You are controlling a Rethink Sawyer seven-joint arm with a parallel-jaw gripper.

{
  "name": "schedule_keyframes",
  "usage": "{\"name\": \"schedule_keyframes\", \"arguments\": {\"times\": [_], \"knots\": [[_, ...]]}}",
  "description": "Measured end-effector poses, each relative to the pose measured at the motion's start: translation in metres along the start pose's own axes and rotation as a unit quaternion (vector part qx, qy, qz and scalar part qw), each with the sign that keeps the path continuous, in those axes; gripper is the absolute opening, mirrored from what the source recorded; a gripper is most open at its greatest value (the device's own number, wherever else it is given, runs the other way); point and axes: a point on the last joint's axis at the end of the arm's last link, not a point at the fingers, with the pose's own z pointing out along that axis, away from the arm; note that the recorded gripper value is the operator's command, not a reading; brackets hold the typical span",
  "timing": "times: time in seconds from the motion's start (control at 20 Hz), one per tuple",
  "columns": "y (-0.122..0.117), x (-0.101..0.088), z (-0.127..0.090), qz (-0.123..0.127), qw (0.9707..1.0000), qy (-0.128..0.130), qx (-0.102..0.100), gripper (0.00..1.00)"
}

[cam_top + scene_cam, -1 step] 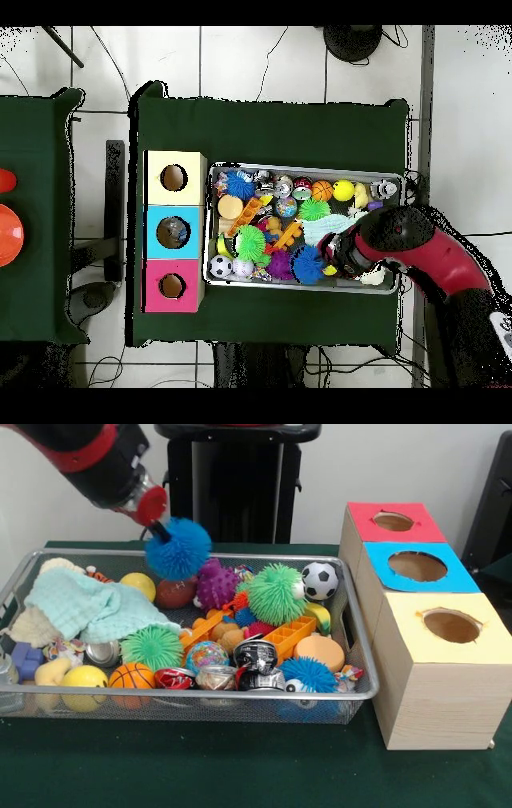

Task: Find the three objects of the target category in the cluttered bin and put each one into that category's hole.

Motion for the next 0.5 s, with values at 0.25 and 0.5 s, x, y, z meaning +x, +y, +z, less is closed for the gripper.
{"name": "schedule_keyframes", "arguments": {"times": [0.25,0.5], "knots": [[-0.027,-0.019,-0.018,0.006,0.9996,-0.026,0.011,0.00],[-0.048,-0.039,-0.028,0.007,0.9983,-0.051,0.027,0.00]]}}
